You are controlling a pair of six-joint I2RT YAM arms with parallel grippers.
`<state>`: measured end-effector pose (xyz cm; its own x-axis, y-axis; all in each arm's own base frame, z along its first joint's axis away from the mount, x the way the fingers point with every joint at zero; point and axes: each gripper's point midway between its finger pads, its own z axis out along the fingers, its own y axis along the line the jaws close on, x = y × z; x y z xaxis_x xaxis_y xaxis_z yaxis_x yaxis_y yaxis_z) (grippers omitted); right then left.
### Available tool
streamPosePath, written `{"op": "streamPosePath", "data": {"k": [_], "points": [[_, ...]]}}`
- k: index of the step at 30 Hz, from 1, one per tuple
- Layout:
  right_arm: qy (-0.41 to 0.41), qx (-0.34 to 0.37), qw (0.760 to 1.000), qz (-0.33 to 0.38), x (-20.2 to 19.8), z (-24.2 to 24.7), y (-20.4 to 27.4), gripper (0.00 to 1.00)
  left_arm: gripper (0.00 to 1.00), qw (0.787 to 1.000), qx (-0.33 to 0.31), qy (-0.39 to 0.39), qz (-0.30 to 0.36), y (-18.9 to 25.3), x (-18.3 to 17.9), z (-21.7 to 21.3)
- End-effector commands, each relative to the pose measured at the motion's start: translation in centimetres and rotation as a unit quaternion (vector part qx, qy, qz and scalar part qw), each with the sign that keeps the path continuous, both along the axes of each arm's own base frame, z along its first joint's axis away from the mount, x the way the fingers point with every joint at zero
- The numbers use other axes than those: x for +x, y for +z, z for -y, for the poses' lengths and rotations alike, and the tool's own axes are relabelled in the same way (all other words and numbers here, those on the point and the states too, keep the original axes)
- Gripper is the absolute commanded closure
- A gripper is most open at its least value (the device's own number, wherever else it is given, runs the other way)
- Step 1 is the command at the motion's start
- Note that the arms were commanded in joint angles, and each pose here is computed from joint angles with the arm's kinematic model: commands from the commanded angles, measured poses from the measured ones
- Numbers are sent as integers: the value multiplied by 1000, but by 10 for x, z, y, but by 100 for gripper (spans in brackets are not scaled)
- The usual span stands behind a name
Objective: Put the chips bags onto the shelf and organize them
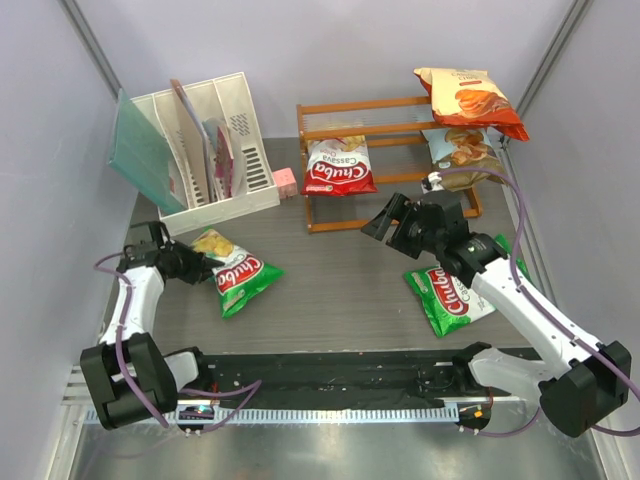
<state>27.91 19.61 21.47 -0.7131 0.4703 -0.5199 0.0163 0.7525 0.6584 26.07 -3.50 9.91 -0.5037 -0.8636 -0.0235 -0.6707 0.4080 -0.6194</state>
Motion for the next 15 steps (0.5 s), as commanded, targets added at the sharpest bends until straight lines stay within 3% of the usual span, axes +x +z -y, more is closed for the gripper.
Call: {"op": "streamPosePath", "data": {"k": [1, 9, 15], "points": [[28, 51, 998, -9, -6, -17, 5, 18, 100, 998, -55, 23, -4, 10, 13, 11], [63, 107, 989, -78, -5, -48, -20, 18, 100, 996, -65, 46, 29, 13, 28, 33], [102, 119, 986, -58, 0, -91, -23, 18, 100, 997, -57, 32, 40, 9, 34, 52]]}}
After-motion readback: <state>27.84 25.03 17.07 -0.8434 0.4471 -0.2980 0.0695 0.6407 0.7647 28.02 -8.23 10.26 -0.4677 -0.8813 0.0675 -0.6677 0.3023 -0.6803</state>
